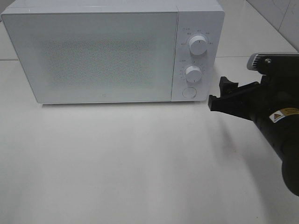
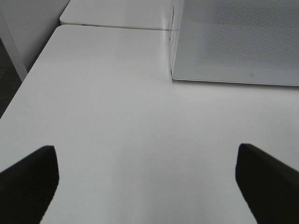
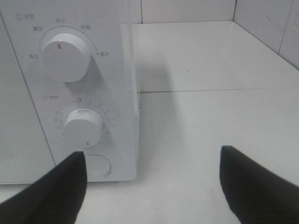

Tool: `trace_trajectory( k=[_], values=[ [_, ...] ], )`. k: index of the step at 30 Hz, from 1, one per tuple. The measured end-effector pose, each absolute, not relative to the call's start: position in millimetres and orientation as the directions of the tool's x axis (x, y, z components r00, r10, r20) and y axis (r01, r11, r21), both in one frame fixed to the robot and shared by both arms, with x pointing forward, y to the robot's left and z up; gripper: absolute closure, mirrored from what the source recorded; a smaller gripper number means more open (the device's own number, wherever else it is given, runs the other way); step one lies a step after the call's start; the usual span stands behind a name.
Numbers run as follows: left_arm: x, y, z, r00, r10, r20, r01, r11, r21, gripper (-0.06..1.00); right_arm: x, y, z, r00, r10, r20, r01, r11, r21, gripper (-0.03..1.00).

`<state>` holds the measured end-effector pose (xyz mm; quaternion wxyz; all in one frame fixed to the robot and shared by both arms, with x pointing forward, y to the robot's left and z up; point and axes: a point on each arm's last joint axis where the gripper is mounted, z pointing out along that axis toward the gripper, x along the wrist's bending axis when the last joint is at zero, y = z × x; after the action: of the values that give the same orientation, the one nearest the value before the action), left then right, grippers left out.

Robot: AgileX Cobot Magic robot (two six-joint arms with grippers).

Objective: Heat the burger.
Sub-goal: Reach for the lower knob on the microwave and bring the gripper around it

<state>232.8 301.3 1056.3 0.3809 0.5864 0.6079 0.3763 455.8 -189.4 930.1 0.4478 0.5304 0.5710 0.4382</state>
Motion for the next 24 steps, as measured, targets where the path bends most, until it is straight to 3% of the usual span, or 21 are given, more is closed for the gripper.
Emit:
trace_trajectory(
  k=[9,24],
  values=[
    [233,301,1056,-0.022,1.000,-0.022,0.426,0.029,0.904,-0.03,464,-152,929,-0.093,0.992,-0.088,0.194,0.105,0.975,0.23],
    [233,301,1056,-0.022,1.000,-0.022,0.426,0.029,0.904,-0.03,480,-136,921,-0.073,0.994,-0.078,0.197,0.091,0.976,0.23]
  ],
)
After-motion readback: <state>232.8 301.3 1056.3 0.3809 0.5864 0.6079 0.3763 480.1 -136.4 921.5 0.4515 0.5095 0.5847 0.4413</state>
